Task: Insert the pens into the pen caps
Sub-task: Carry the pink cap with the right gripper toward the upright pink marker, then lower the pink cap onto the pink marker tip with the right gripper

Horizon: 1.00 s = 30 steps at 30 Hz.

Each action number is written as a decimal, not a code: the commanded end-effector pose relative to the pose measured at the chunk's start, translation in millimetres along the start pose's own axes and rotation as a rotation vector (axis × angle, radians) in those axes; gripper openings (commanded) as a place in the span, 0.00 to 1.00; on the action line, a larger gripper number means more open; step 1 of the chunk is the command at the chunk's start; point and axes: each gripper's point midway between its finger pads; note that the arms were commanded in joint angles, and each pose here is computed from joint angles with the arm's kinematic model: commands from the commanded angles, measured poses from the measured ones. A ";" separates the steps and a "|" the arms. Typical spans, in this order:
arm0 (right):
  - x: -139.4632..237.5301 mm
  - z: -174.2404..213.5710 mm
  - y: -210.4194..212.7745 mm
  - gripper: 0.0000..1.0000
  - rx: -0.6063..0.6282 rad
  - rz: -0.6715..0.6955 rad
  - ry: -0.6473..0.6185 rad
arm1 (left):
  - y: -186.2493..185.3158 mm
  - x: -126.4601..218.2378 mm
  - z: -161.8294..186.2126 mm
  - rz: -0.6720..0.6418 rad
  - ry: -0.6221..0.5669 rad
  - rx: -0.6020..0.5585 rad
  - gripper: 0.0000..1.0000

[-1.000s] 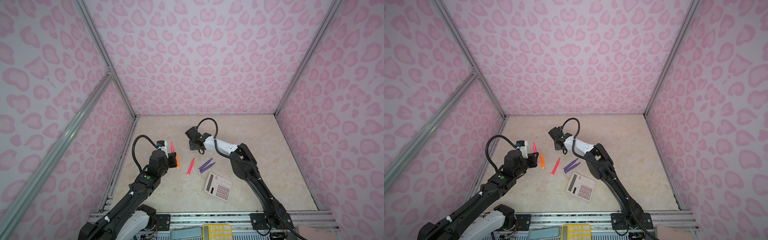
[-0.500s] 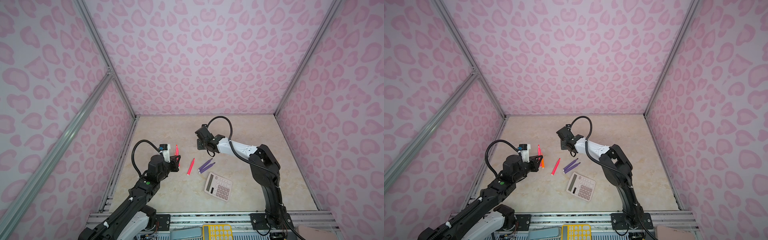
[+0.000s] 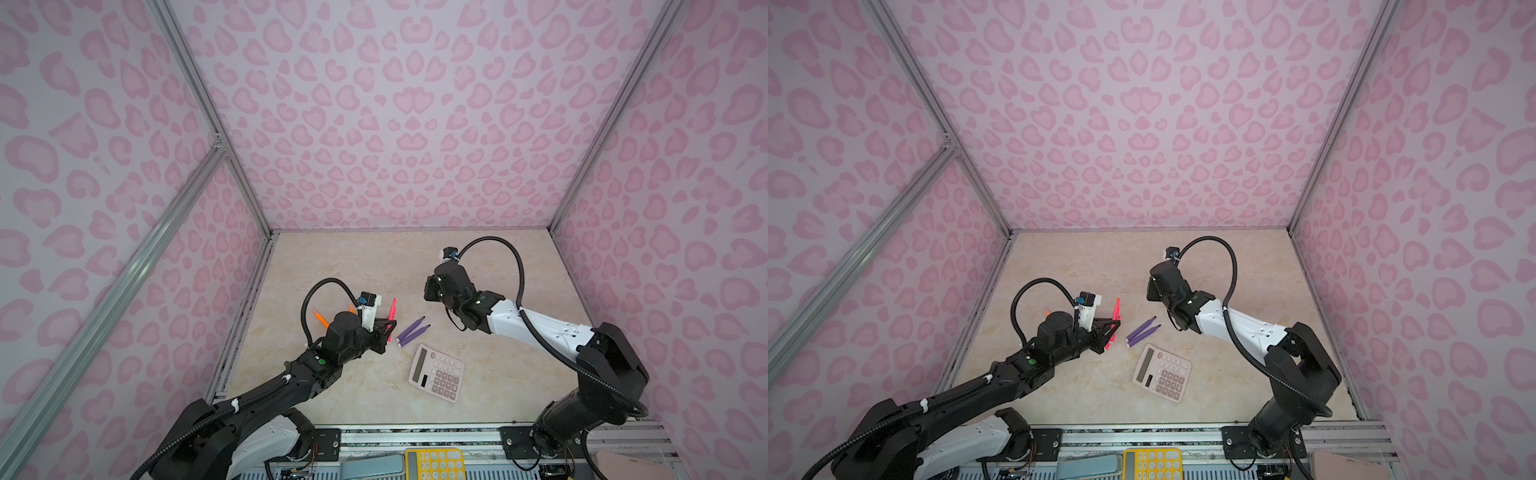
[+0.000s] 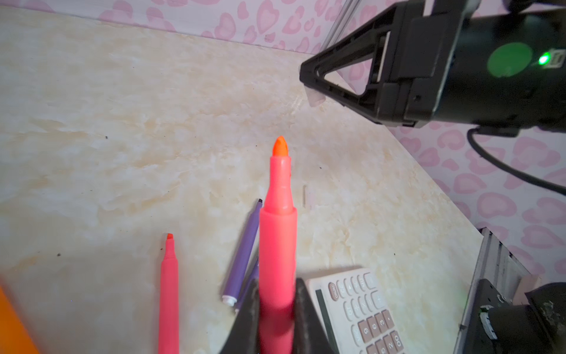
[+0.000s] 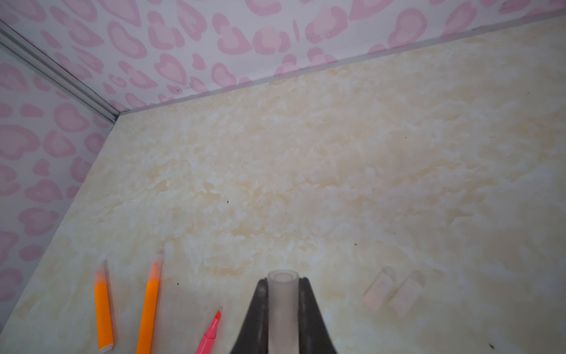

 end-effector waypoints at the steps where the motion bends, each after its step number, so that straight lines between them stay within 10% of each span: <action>1: 14.0 -19.1 -2.8 0.00 -0.060 -0.017 -0.108 | -23.1 -7.9 -13.1 0.083 -0.049 -0.032 0.03; 30: 37.1 -9.8 33.7 0.00 -0.181 -0.185 -0.170 | -42.4 -55.9 -2.7 0.097 0.016 -0.040 0.03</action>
Point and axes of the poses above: each gripper's point midway between its finger pads, its own x axis back along the fingers, its own y axis along the line the jaws close on, z = x × y, and after that the axes turned 14 degrees about x, right-handed
